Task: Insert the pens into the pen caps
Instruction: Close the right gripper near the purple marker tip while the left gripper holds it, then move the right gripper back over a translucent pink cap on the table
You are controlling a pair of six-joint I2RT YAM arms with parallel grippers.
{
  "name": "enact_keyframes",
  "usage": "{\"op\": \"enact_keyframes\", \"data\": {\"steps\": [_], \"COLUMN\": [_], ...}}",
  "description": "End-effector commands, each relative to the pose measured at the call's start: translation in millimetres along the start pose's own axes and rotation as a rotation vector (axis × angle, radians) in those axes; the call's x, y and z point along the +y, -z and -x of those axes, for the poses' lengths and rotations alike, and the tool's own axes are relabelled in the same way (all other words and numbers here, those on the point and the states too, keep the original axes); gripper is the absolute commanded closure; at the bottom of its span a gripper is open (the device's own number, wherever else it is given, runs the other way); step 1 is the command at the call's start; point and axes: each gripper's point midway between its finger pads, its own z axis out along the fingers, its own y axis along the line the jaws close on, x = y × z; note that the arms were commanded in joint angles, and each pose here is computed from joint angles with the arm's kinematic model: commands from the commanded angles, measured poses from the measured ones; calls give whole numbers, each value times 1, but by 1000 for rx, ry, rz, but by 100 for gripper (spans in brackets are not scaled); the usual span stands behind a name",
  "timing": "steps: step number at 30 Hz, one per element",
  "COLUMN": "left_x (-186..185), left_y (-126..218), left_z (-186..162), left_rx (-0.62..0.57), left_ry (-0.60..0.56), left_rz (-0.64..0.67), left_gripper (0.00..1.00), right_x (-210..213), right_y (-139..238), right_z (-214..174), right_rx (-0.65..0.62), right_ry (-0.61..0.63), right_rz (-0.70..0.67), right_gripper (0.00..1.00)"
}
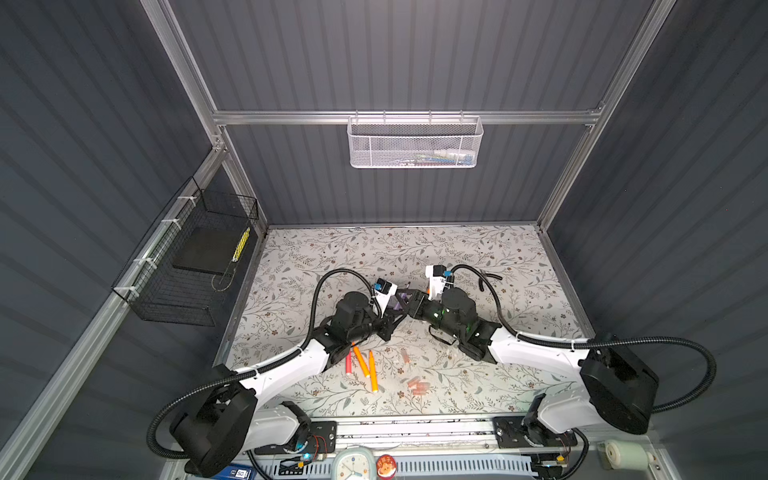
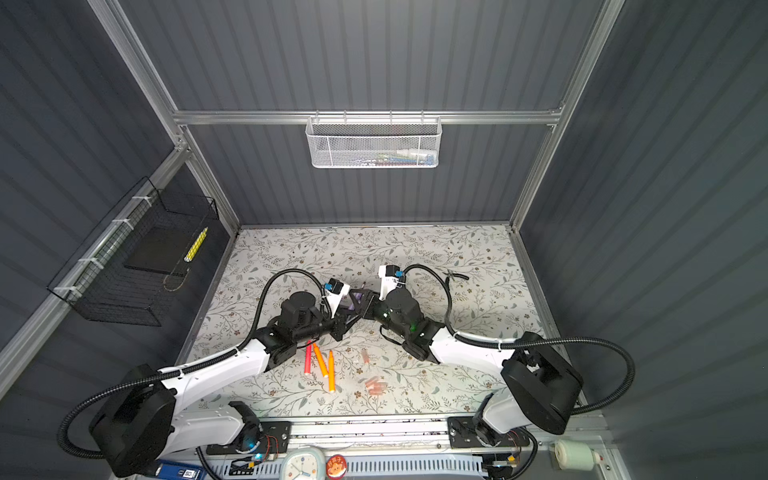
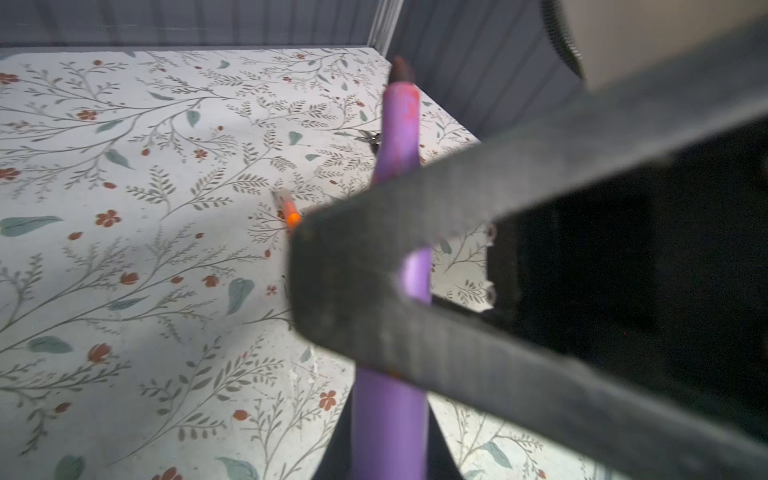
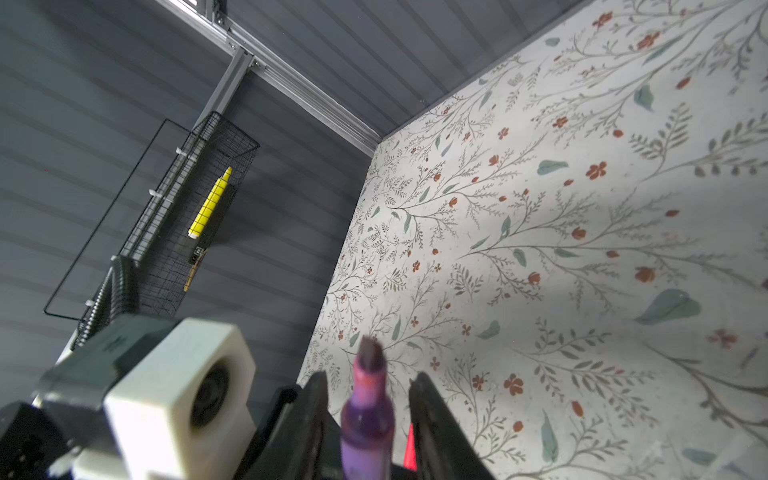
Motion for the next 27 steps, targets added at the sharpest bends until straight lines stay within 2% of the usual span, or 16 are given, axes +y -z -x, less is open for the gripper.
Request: {"op": "enact_keyframes", "data": {"steps": [1, 3, 6, 10, 13, 17, 20, 23, 27], "left_x": [20, 43, 83, 126, 145, 139, 140, 142, 143], "left_y": [5, 9, 25, 51, 73, 99, 119, 129, 125], "left_z": [11, 11, 9, 1, -5, 0, 4, 3, -2], "left_rx": [-21, -20, -11, -36, -68, -209, -293, -312, -286], "left_ry": [10, 40, 98, 243, 292, 312, 327, 331, 329], "left_rz": [123, 258, 472, 573, 688, 696, 734, 769, 767], "left_gripper": [100, 100, 100, 100, 100, 100, 100, 100, 100], "right_x": [3, -4, -17, -39, -52, -74, -84, -89, -84], "right_y": [11, 19, 36, 52, 58, 66, 66, 63, 53], "right_z": [8, 8, 0, -22, -44, -73, -91, -105, -121], "right_rx": [-28, -31, -12, 102, 236, 385, 484, 559, 618], "right_ry": [37, 44, 74, 166, 246, 354, 389, 434, 477], "right_rz": [-20, -48, -102, -226, -332, -476, -515, -530, -494], "right_gripper": [47, 38, 36, 38, 40, 40, 41, 43, 44]}}
